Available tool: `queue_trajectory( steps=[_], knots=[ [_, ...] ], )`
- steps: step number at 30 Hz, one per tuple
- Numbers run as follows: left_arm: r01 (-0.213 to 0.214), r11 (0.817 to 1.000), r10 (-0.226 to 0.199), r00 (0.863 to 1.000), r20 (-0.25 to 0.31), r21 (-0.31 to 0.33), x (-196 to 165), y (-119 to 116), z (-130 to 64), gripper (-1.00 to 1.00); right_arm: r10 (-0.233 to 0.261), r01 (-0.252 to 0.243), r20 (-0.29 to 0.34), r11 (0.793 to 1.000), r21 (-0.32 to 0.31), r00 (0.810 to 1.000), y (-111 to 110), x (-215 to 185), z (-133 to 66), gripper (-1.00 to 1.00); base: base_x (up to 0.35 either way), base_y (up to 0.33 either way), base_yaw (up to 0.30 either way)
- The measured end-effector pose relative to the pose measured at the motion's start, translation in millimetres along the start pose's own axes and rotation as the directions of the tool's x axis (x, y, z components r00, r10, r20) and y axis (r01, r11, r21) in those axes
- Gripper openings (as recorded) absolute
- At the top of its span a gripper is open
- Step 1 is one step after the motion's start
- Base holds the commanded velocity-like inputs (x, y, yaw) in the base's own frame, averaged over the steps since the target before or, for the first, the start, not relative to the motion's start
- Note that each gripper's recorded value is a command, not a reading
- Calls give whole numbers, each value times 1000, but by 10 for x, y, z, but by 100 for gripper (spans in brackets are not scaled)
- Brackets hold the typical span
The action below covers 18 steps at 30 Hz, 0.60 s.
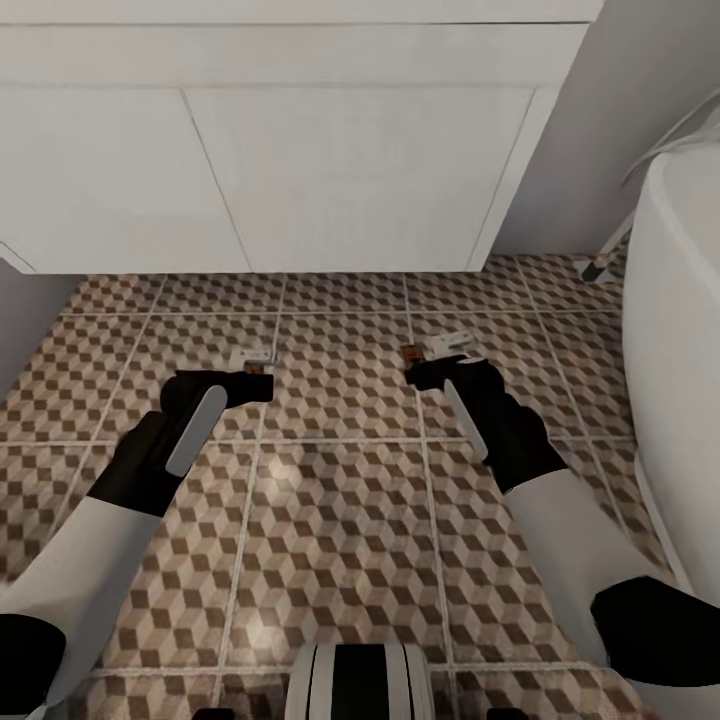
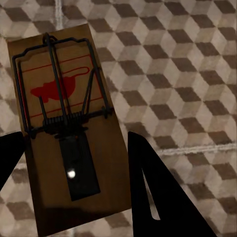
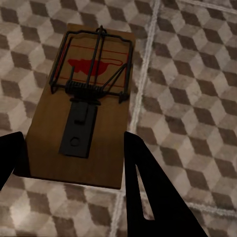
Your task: Take the four mousetraps from the cabinet in the bathroom and place them on the bathroom floor. Make sure all four end up on the same floor surface, and ensure that at least two of them are either under or directly next to the same bathroom sink.
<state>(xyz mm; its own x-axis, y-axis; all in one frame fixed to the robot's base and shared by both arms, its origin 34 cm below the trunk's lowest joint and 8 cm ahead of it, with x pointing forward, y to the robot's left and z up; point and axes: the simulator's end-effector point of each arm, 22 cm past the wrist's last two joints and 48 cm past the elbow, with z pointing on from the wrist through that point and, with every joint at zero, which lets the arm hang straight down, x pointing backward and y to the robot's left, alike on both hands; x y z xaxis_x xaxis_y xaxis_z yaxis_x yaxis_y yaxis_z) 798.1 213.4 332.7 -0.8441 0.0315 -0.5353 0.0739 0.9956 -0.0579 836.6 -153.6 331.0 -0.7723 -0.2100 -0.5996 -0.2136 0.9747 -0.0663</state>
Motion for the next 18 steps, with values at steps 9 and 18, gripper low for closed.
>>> queue_trajectory(
  steps=[9,18],
  knots=[
    [-3,1000,3,1000,14,21,42,-72,124,-100,0,0,1,1000,-14,1000,47,-47,-10,-100,0,0,0],
    [-6,999,5,1000,25,41,93,-136,235,-100,4,-5,-28,1000,-26,1000,93,176,199,-100,0,0,0]
  ],
)
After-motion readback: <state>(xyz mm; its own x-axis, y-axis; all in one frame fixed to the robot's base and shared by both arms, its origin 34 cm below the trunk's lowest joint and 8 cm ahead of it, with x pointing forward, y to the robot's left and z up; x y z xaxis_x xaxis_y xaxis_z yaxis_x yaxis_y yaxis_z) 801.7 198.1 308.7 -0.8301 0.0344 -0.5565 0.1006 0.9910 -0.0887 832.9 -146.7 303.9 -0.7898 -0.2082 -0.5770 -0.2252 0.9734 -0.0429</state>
